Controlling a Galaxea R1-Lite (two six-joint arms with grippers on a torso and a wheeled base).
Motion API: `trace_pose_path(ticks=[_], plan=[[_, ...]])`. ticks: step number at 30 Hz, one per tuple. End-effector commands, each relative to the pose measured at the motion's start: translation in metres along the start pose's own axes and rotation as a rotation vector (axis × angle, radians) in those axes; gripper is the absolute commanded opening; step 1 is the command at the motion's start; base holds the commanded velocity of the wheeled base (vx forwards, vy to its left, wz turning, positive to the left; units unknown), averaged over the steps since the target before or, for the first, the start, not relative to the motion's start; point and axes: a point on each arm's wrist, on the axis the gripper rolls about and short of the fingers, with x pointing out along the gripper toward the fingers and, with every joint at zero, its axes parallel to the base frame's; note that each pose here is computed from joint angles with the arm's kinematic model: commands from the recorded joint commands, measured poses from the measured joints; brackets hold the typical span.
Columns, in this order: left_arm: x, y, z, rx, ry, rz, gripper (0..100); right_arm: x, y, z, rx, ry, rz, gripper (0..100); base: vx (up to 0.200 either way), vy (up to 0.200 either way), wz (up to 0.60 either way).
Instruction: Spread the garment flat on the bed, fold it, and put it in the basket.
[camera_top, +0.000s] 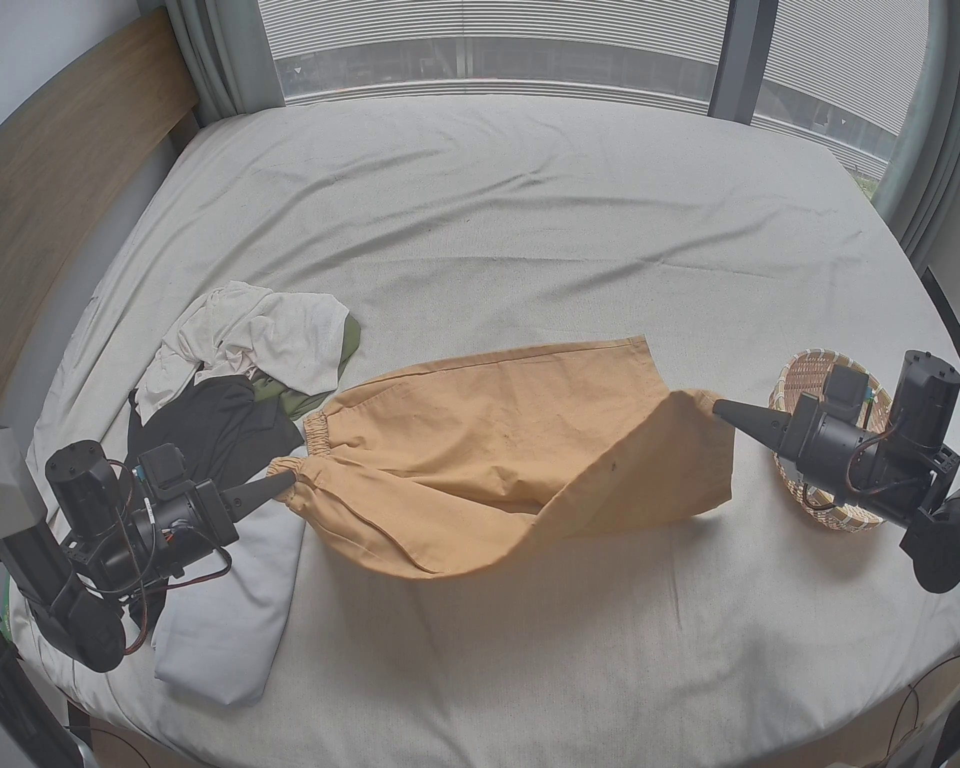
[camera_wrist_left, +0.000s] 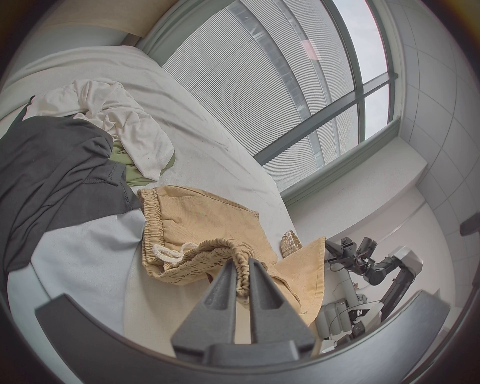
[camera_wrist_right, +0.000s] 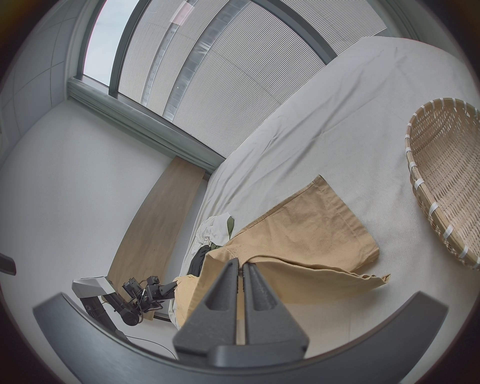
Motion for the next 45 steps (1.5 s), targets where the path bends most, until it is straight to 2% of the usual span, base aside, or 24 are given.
trace_pose_path(ticks=[1, 7, 11, 22, 32, 45], plan=[[-0.006, -0.012, 0.008, -0.045, -0.034, -0.028, 0, 0.002, 0.002, 0.004, -0.009, -0.013, 0.013, 0, 0.0, 0.0, 0.0], [-0.009, -0.018, 0.011, -0.08, -0.044, -0.04, 0, 0.006, 0.007, 0.013, -0.021, -0.038, 0.035, 0, 0.0, 0.0, 0.0], [-0.007, -0.016, 0.007, -0.086, -0.03, -0.036, 0, 0.015, 0.013, 0.03, -0.039, -0.069, 0.053, 0, 0.0, 0.0, 0.0], [0.004, 0.01, -0.009, -0.118, 0.031, 0.029, 0, 0.018, 0.0, 0.044, -0.024, -0.083, -0.002, 0, 0.0, 0.0, 0.0], [0.006, 0.012, -0.005, -0.109, -0.002, 0.048, 0, 0.032, -0.012, 0.05, -0.022, -0.086, -0.015, 0, 0.0, 0.0, 0.0], [0.007, 0.012, -0.004, -0.11, -0.007, 0.05, 0, 0.04, 0.001, 0.065, -0.038, -0.094, 0.026, 0, 0.0, 0.0, 0.0]])
